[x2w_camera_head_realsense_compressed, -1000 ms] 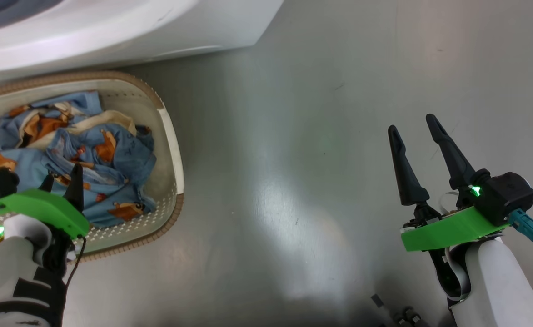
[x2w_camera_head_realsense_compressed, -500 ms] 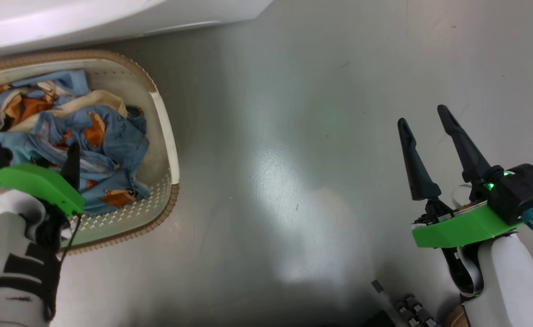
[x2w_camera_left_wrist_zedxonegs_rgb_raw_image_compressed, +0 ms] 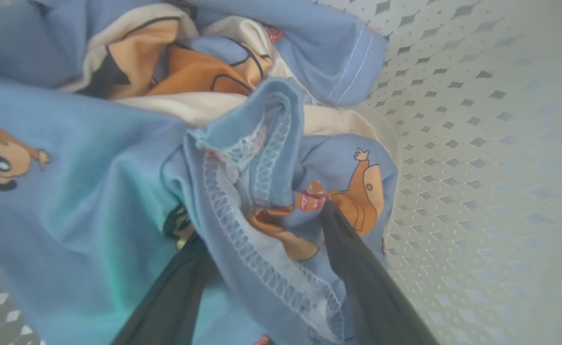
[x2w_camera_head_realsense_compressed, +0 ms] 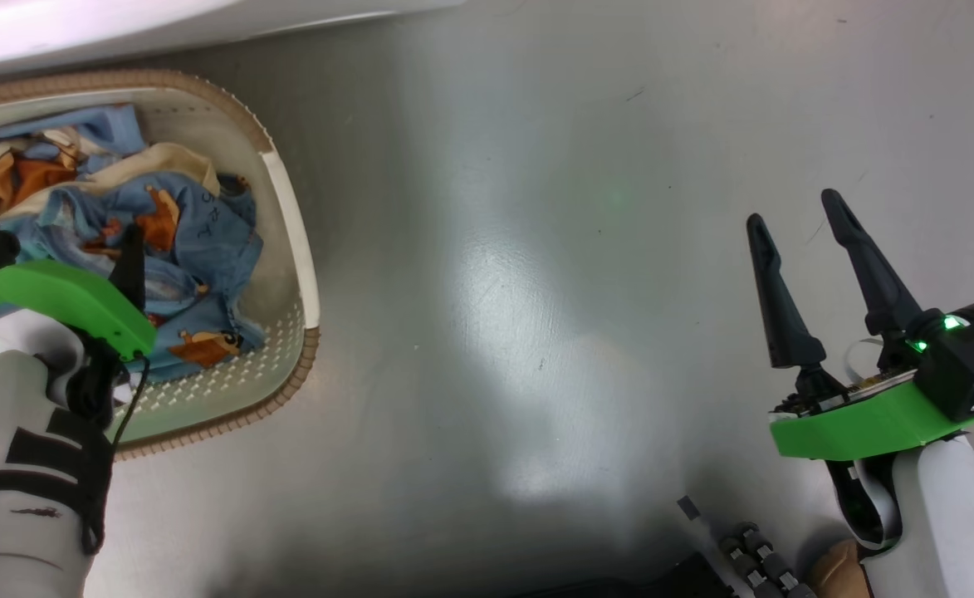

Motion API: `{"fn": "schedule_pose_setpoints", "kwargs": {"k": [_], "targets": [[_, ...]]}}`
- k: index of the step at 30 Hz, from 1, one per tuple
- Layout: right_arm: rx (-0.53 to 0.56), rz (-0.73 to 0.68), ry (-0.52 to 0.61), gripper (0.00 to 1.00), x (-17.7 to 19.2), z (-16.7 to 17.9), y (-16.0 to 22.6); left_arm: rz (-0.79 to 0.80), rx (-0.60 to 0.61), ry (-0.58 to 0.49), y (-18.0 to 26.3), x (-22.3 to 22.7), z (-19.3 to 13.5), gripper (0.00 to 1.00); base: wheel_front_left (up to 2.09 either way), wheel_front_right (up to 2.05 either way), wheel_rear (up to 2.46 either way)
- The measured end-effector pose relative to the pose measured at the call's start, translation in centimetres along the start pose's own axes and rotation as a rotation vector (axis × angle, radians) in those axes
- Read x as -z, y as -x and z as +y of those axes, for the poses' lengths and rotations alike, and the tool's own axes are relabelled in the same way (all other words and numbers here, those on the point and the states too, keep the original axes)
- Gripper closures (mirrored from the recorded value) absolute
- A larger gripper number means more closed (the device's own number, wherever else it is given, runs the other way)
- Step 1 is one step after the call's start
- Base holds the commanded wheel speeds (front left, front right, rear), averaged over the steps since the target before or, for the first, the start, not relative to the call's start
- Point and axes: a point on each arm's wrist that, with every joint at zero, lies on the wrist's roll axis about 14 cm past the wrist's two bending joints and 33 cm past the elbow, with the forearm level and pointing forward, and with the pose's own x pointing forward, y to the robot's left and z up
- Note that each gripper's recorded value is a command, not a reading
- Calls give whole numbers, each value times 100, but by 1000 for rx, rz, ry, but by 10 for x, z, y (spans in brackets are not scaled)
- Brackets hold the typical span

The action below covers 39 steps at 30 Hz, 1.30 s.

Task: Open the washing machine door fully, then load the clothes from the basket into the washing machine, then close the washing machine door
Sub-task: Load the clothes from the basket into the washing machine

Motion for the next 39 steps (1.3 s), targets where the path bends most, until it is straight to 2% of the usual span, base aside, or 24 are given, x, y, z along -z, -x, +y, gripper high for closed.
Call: {"fn": "schedule_pose_setpoints", "kwargs": {"k": [1,2,3,4,8,9,19,25,33,39], "targets": [[2,2,2,0,1,-1,0,3,1,-1,-1,1,-1,7,0,0,0],[5,0,3,0,0,-2,0,5,-4,-2,-1,2,0,25,0,0,0],[9,-2,6,0,0,-4,1,7,-6,-3,-1,3,0,48,0,0,0],[13,-1,9,0,0,-6,1,9,-7,-4,-1,3,0,53,0,0,0],[13,4,15,0,2,-8,2,5,-7,-4,-1,1,-1,95,0,0,0],[12,3,14,0,2,-7,1,6,-9,-3,-1,2,-2,100,0,0,0],[-11,-1,6,0,1,2,-2,-30,-4,9,11,-2,-6,100,0,0,0],[-26,-23,-5,0,-11,9,0,-87,-10,38,33,-2,-2,100,0,0,0],[-40,-91,-40,0,-42,21,5,-151,1,66,73,-3,-2,100,0,0,0],[-47,-136,-65,0,-66,30,21,-283,19,101,112,-23,2,100,0,0,0]]}}
